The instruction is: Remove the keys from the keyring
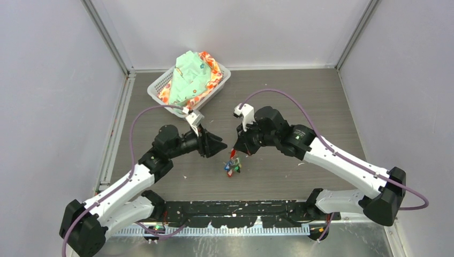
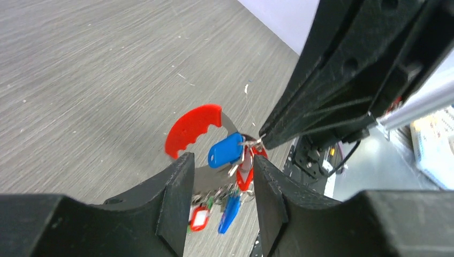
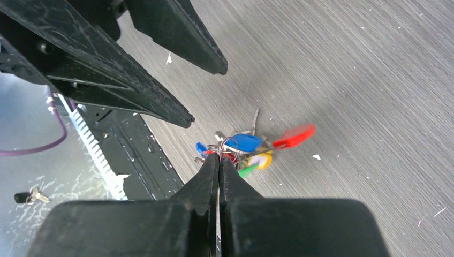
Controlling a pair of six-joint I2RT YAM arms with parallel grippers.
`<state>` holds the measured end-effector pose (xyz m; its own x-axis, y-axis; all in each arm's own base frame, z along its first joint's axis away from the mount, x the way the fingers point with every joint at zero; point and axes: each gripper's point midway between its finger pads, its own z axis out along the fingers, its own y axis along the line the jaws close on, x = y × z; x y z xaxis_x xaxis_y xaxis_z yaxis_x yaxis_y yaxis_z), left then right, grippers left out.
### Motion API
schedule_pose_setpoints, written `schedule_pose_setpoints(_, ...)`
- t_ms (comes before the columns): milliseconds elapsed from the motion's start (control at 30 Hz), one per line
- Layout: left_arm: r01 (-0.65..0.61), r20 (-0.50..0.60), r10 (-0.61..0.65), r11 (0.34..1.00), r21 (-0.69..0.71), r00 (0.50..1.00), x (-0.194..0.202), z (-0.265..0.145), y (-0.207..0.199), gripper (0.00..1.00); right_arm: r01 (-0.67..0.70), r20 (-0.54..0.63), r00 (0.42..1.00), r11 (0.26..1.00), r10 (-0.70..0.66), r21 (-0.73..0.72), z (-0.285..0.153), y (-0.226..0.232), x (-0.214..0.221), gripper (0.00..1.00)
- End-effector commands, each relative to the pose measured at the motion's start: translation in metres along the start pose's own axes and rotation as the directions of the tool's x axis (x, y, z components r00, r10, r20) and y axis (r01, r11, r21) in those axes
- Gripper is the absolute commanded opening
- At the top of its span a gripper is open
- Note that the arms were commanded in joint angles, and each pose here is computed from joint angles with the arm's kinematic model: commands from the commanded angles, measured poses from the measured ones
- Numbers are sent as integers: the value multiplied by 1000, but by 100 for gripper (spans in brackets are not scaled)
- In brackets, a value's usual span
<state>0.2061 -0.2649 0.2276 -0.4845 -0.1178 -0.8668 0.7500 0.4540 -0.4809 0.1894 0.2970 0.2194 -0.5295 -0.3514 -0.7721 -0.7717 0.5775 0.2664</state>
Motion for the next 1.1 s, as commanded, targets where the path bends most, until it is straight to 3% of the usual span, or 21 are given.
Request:
schedule_pose_setpoints(0,-216,100,201,962,170,974,-4,-6,-24,45,68,126,990,994,-56,-91,-27,25,-36,1)
schedule_pose_setpoints(167,-319,244,265,921,222,933,-16,-16,-40,43,64,161,986,995,-52,-73,-40,25,-42,1)
schedule_pose_setpoints(333,-322,234,265,910,259,936,-11,-16,-53,46,-29,208,978,999,21,32,-39,7,-54,1)
schedule_pose_setpoints(633,-365,249,308,902,232,918,-5,-2,-60,39,-135,250,962,987,109,91,-44,0,-74,1)
schedule_pose_setpoints(767,-337,282,285,929,153,916,-14,1,-56,43,-228,271,947,954,171,194,-48,-17,-85,1)
schedule_pose_setpoints(900,-380,293,352,924,41,889,-8,4,-45,47,-251,280,937,959,208,127,-49,-4,-92,1)
schedule_pose_setpoints(1067,-447,305,421,894,17,854,-7,12,-41,52,-197,282,943,979,176,48,-55,11,-94,1)
